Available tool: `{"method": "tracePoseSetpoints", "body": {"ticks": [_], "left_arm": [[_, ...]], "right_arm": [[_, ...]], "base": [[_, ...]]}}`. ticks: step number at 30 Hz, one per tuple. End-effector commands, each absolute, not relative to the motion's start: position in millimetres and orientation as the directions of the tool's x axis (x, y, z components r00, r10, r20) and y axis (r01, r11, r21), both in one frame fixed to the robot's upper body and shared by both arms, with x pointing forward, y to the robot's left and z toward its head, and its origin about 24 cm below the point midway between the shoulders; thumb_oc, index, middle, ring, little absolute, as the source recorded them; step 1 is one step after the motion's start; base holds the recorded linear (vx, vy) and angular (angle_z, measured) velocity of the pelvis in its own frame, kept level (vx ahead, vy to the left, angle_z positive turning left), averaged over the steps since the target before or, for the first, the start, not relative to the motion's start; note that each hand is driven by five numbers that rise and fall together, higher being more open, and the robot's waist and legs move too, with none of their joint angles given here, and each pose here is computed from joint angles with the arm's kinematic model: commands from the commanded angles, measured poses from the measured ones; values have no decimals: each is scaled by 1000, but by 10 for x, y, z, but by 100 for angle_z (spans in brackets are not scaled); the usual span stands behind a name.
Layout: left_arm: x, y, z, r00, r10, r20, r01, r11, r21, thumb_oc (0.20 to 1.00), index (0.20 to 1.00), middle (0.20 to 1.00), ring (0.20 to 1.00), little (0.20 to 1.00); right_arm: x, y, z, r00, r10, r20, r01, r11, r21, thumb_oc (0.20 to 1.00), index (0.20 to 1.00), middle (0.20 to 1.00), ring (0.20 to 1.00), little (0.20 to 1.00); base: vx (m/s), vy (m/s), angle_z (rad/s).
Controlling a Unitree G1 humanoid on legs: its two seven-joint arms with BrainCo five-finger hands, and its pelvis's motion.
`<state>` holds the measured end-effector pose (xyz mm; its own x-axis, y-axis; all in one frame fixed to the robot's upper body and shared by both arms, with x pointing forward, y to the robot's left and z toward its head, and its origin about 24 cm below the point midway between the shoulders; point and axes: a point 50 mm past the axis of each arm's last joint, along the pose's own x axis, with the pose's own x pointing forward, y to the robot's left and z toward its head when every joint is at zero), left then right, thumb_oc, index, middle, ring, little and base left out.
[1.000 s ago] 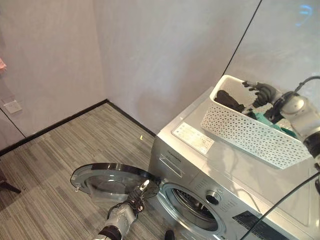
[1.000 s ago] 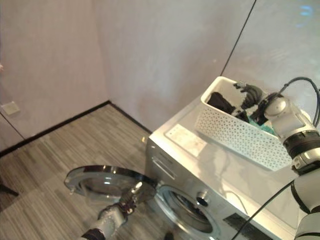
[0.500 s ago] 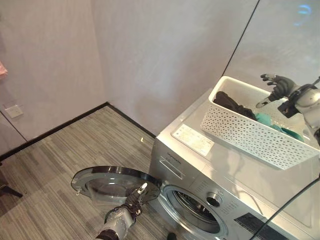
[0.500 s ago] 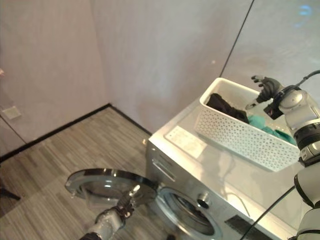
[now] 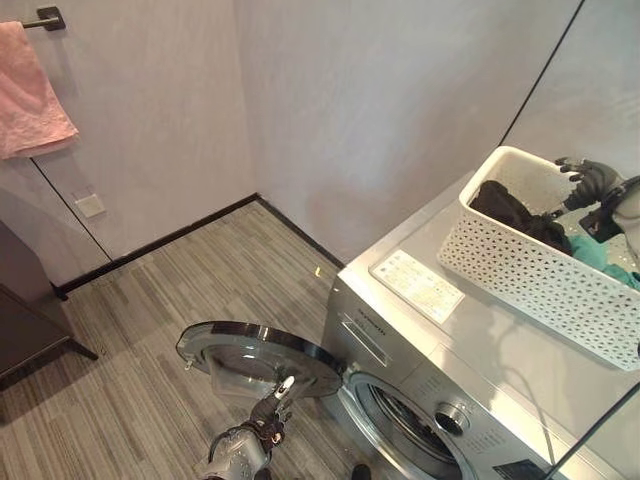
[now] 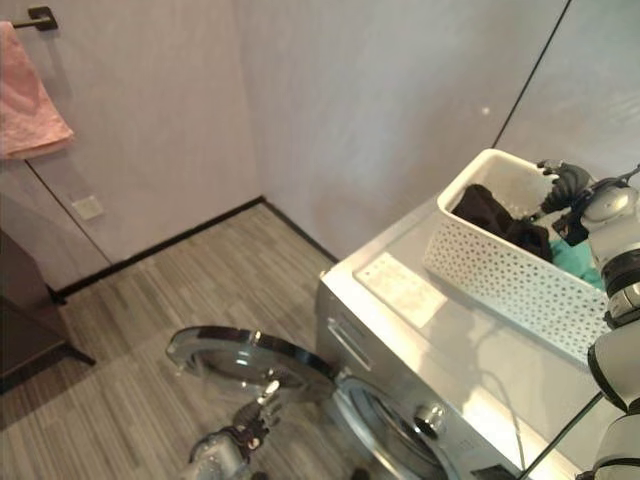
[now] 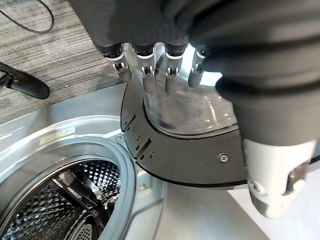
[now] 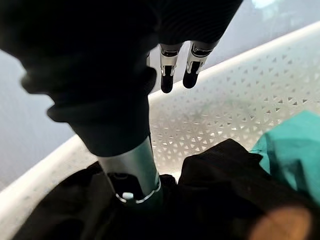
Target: Grab the laundry basket,head to the washer,open it,put in the laundry and shut it.
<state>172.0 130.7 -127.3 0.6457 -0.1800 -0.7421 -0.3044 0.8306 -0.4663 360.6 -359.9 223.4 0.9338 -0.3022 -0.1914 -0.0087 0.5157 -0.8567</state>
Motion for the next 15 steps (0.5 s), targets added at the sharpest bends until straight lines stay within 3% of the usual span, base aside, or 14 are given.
{"method": "tracePoseSetpoints", "body": {"ticks": [1,15], "left_arm": [[1973,1159,-1131,698,-252,-670,-187,840,-510,1000,1000,1000,1000,1000],[1941,1035,-1130,683,-313,-660,-142,830,-540,1000,1000,1000,1000,1000]], "right_arm": [[3638,-3561,2719,948,-309,-74,82,463,-882,1000,1000,1000,1000,1000],[3697,-3205,2020,921,-119,-372,-303,381,-874,1000,1000,1000,1000,1000]], "base": [[37,0,10],[13,-4,1]]}}
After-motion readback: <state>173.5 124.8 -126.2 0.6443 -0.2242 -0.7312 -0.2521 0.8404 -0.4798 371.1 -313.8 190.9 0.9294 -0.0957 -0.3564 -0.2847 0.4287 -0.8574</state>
